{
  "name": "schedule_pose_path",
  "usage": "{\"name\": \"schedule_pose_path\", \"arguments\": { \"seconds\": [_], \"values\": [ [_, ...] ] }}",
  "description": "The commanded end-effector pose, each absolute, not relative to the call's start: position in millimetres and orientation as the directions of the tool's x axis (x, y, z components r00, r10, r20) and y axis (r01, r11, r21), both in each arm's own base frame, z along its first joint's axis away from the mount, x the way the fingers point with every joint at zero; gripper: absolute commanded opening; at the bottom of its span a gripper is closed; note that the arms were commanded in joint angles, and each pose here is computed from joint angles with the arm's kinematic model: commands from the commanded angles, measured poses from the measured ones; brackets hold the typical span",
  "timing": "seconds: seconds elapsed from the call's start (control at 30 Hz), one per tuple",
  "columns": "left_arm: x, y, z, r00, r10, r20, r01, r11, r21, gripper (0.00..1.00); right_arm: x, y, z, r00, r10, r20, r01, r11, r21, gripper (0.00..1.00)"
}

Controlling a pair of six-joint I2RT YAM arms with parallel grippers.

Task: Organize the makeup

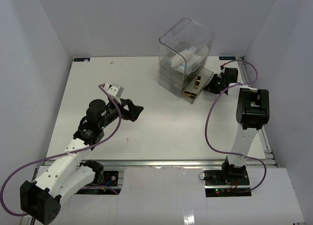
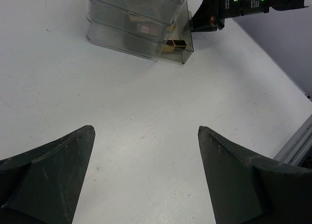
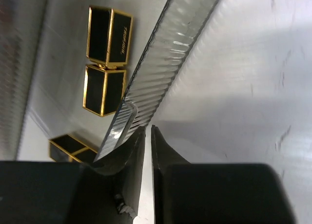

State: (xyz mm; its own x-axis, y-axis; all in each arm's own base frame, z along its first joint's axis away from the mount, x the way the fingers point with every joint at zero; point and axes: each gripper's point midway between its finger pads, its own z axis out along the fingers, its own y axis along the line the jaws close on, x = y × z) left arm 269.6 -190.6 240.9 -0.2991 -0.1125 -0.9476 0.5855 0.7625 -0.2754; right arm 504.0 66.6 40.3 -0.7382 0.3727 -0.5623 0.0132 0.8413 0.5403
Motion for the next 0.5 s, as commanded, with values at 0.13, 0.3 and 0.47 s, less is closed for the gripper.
{"name": "schedule_pose_path", "arguments": {
  "seconds": [0.13,0.3,0.47],
  "values": [
    [275,-186,235,-0.305,-0.095,-0.948,0.562,0.786,-0.259,0.98,552,90,76,-0.670,0.391,-0.631,-0.117,0.783,0.610,0.18],
    [276,-185,233,-0.306,-0.092,-0.947,0.555,0.791,-0.257,0.98,552,102,65,-0.695,0.391,-0.603,-0.110,0.771,0.627,0.20],
    [278,-184,231,-0.310,-0.090,-0.946,0.550,0.795,-0.256,0.98,550,124,63,-0.719,0.386,-0.578,-0.128,0.744,0.656,0.22]
  ]
}}
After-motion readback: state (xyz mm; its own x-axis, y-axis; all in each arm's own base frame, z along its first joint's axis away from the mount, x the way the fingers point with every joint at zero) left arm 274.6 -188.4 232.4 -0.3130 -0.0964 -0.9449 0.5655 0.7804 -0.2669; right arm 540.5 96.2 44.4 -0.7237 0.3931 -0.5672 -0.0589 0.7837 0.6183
